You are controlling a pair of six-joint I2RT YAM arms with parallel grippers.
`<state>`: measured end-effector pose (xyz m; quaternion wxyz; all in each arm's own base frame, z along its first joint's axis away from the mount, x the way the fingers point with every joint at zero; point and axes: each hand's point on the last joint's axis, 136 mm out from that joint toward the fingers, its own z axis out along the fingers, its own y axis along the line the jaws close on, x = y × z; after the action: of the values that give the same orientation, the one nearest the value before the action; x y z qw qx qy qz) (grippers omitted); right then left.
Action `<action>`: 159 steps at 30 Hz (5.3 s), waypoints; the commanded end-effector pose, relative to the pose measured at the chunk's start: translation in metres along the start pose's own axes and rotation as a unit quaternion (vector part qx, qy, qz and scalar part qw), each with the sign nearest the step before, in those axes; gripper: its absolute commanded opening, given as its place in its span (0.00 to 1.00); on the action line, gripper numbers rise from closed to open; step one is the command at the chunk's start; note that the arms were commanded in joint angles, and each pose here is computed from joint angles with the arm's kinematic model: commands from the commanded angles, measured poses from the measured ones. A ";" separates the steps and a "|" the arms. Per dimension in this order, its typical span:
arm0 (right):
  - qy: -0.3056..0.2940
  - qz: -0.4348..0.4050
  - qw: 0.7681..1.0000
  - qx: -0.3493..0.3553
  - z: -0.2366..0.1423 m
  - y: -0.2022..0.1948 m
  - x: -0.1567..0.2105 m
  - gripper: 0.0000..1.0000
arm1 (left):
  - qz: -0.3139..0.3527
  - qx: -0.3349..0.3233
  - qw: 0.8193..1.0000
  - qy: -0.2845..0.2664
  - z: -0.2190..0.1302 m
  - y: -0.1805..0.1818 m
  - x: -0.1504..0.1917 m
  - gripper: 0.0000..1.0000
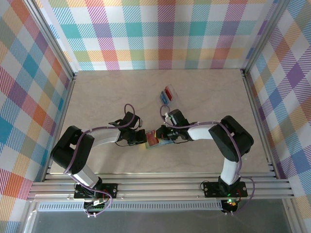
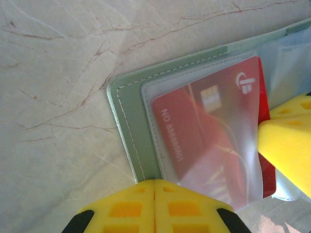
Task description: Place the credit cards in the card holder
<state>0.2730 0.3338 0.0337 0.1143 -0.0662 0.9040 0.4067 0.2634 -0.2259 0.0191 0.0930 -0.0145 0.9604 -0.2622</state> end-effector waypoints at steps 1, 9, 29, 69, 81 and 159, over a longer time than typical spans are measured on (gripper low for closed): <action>0.020 -0.002 1.000 0.009 0.013 -0.001 0.017 0.01 | 0.006 -0.046 0.999 0.017 0.011 0.018 0.010 0.08; 0.017 -0.019 0.999 0.021 0.013 0.004 0.020 0.06 | 0.007 -0.046 0.999 0.017 0.011 0.017 0.010 0.08; 0.038 -0.059 0.996 0.063 -0.007 0.014 0.023 0.44 | 0.017 -0.059 0.998 0.011 0.007 0.020 0.007 0.08; 0.024 -0.141 0.922 0.359 -0.033 -0.060 -0.002 0.44 | 0.019 -0.055 0.998 0.014 0.007 0.018 0.007 0.07; 0.028 -0.131 0.928 0.349 -0.027 -0.065 0.008 0.18 | 0.019 -0.055 0.998 0.014 0.007 0.018 0.008 0.07; 0.051 -0.158 0.969 0.183 0.010 0.024 0.018 0.29 | 0.006 -0.013 1.000 0.005 -0.002 0.005 0.007 0.08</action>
<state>0.2489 0.3389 0.0298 0.1304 -0.1938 0.9551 0.1822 0.2626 -0.2268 0.0203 0.0974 -0.0012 0.9620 -0.2550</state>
